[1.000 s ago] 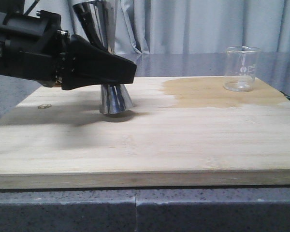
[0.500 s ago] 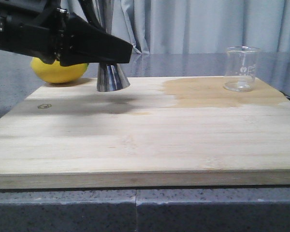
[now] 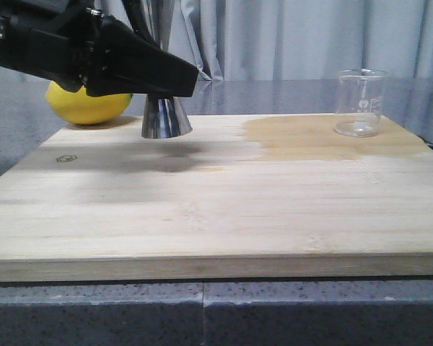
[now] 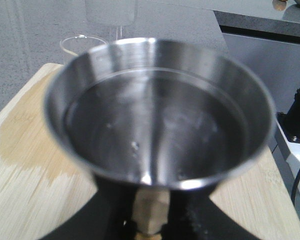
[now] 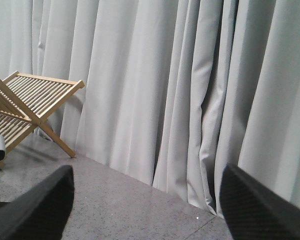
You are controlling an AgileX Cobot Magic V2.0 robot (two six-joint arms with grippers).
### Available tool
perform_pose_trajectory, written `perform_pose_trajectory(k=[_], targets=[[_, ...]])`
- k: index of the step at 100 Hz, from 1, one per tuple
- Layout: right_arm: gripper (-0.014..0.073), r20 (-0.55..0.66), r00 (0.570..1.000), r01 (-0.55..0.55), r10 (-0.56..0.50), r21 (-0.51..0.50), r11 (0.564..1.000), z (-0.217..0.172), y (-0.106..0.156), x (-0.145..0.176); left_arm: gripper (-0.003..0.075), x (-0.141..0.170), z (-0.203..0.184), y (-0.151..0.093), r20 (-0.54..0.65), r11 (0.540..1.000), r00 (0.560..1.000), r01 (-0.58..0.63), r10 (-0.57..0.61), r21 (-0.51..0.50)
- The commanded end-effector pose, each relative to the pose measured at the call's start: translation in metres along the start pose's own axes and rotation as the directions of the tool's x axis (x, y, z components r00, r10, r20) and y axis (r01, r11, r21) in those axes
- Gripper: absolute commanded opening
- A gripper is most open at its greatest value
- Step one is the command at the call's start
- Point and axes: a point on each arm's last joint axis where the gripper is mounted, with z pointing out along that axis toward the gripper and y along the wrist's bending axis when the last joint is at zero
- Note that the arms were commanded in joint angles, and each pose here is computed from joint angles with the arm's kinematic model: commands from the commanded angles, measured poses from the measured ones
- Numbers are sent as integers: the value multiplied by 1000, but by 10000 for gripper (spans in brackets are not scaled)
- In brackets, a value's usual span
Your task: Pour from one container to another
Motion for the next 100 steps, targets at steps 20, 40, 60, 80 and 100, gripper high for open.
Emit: perform_pose_trajectory(k=[20,40,60,80,100], targets=[[545,94,996,10,-9,-2,1000,1,-1,-18,-1,-25,-8,-3,68,999,997,-41,43,-29],[545,94,996,10,-10,-3,1000,1,-1,-18,-1,-23,-8,-1,47,998,998,-43,46,-52],[545,93,996,11,-10,-4,1000,1,-1,-17,-1,-21,-8,1,21,997,999,-30,32,-74],[545,93,996,11,-10,-4,1000,1,-1,-17,-1,-19,-8,5,1,993,1000,-30,30,-112],[544,93,996,11,-10,-4,1000,1,-1,-17,-1,-18,-9,7,-11,990,1000,-30,29,-135]])
